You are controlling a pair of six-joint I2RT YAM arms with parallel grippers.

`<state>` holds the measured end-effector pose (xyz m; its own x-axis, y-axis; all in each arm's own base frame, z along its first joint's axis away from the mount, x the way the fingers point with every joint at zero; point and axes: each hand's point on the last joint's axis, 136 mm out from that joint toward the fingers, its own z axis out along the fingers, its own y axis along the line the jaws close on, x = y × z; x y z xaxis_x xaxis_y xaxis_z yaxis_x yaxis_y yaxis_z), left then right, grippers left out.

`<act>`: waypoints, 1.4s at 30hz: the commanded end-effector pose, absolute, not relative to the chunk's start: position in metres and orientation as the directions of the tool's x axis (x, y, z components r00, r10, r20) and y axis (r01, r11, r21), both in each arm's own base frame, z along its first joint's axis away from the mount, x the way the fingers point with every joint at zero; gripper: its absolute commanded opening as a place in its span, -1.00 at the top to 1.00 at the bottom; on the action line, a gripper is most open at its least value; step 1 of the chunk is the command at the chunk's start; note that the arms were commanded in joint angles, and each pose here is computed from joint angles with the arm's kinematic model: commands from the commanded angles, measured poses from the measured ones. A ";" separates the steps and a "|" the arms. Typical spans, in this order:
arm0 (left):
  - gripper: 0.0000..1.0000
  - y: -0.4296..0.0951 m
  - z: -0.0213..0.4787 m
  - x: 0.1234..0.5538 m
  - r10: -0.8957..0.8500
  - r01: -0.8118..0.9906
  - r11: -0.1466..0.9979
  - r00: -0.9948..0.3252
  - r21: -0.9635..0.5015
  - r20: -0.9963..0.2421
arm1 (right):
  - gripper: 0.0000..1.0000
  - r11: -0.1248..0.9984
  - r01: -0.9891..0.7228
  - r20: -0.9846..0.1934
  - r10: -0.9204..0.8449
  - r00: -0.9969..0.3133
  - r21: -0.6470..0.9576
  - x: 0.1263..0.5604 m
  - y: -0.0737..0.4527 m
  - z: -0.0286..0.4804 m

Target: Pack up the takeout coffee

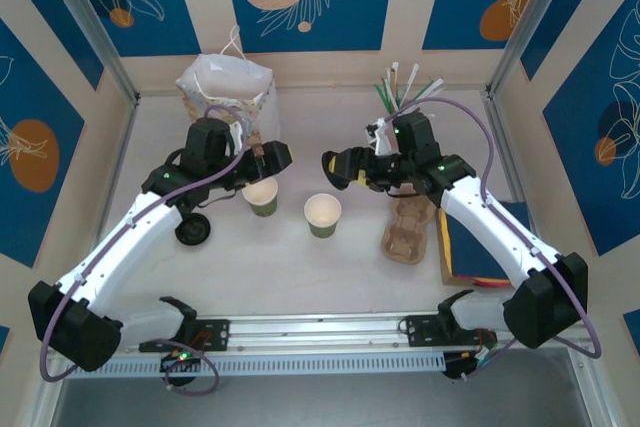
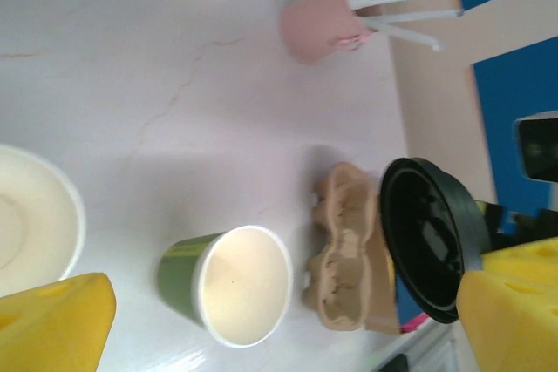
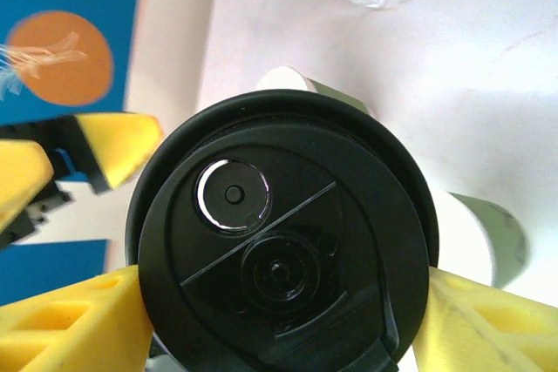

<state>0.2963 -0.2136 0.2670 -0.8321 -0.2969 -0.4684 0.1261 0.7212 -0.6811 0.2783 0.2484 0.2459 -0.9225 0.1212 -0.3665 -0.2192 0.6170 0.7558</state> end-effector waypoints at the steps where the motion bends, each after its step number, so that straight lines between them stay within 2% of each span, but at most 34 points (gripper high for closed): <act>1: -1.00 -0.195 0.258 0.285 -0.249 0.116 0.804 -0.825 -0.583 -0.507 | -0.44 0.743 -0.274 -0.451 0.043 -0.891 0.611 0.270 0.237 0.235; 10: -1.00 -0.186 0.243 0.269 -0.195 0.119 0.851 -0.834 -0.512 -0.517 | -0.42 0.868 -0.397 -0.517 -0.203 -0.832 0.298 0.260 0.248 0.204; 18: -1.00 -0.181 0.238 0.262 -0.211 0.103 0.851 -0.830 -0.515 -0.516 | -0.42 0.864 -0.500 -0.502 -0.409 -0.762 0.054 0.258 0.268 0.181; 28: -1.00 -0.173 0.240 0.258 -0.217 0.095 0.861 -0.820 -0.500 -0.529 | -0.42 0.834 -0.547 -0.463 -0.514 -0.722 -0.072 0.260 0.283 0.163; 42: -1.00 -0.176 0.239 0.260 -0.211 0.098 0.861 -0.825 -0.500 -0.524 | -0.43 0.843 -0.535 -0.426 -0.502 -0.753 -0.048 0.255 0.282 0.153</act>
<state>0.2634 -0.1773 0.2425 -0.8203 -0.2282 -0.5245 0.0960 0.8490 -0.5196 0.2557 0.2798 0.1475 -0.7488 -0.5114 -0.4217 -0.5410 0.8391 -0.0569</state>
